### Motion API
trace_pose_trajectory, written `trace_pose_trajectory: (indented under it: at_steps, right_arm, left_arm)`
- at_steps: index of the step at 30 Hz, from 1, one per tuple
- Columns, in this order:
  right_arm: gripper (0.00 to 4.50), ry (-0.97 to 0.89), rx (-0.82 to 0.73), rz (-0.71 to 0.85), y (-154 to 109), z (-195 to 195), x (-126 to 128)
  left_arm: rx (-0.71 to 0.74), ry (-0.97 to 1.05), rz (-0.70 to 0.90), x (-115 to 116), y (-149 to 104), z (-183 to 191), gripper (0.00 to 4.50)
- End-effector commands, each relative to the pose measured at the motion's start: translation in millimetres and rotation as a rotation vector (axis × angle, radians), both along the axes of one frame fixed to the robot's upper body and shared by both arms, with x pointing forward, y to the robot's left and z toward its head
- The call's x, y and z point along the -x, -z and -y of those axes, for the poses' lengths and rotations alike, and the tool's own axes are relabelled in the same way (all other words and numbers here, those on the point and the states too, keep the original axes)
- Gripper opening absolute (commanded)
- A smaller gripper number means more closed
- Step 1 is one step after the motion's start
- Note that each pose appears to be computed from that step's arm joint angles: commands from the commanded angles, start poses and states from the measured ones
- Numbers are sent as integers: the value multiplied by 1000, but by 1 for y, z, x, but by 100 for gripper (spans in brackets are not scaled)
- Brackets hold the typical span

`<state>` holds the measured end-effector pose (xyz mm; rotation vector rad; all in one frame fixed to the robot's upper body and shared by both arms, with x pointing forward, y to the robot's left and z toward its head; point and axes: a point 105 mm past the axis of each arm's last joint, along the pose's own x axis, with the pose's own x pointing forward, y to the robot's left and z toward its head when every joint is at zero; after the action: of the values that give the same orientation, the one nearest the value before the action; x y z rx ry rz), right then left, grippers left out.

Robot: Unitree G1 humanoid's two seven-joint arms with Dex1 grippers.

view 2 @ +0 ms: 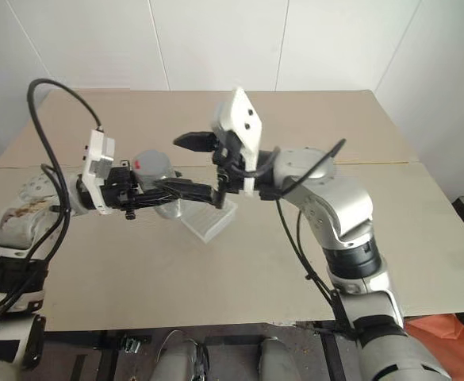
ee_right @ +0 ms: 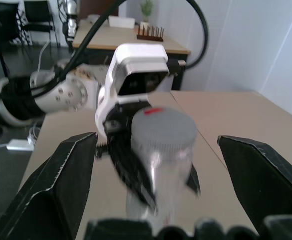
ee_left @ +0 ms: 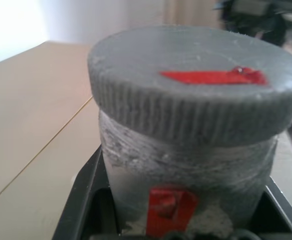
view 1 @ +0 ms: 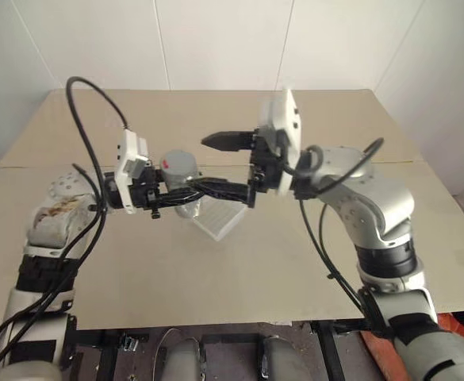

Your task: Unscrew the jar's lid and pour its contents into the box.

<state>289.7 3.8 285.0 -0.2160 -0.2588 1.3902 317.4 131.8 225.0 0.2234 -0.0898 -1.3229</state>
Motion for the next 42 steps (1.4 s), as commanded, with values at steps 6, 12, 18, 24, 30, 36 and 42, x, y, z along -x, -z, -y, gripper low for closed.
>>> trace_pose_trajectory:
  at_steps: [6, 12, 18, 24, 30, 36, 42]
  right_arm:
    - [450, 75, 13, 7, -3, -12, -14]
    - [450, 67, 37, -6, 3, -12, -15]
    - [450, 47, 42, -7, 4, -14, -13]
    - [389, 42, 32, -14, 1, -13, -17]
    - [275, -4, 15, -22, -2, -11, -15]
    - [275, -416, 17, 31, -10, -1, 11]
    - [275, -737, 91, 74, -18, -7, 20]
  left_arm:
    - [-11, 110, 65, -1, -8, 12, 193]
    - [-9, 127, 75, -2, -10, 13, 193]
    - [-10, 129, 83, -2, -11, 13, 193]
    - [-10, 133, 96, 0, -12, 12, 193]
    - [-9, 155, 113, 3, -14, 13, 193]
    - [-5, 395, 96, 30, -21, 18, 193]
    - [5, 589, 58, 56, -37, 31, 193]
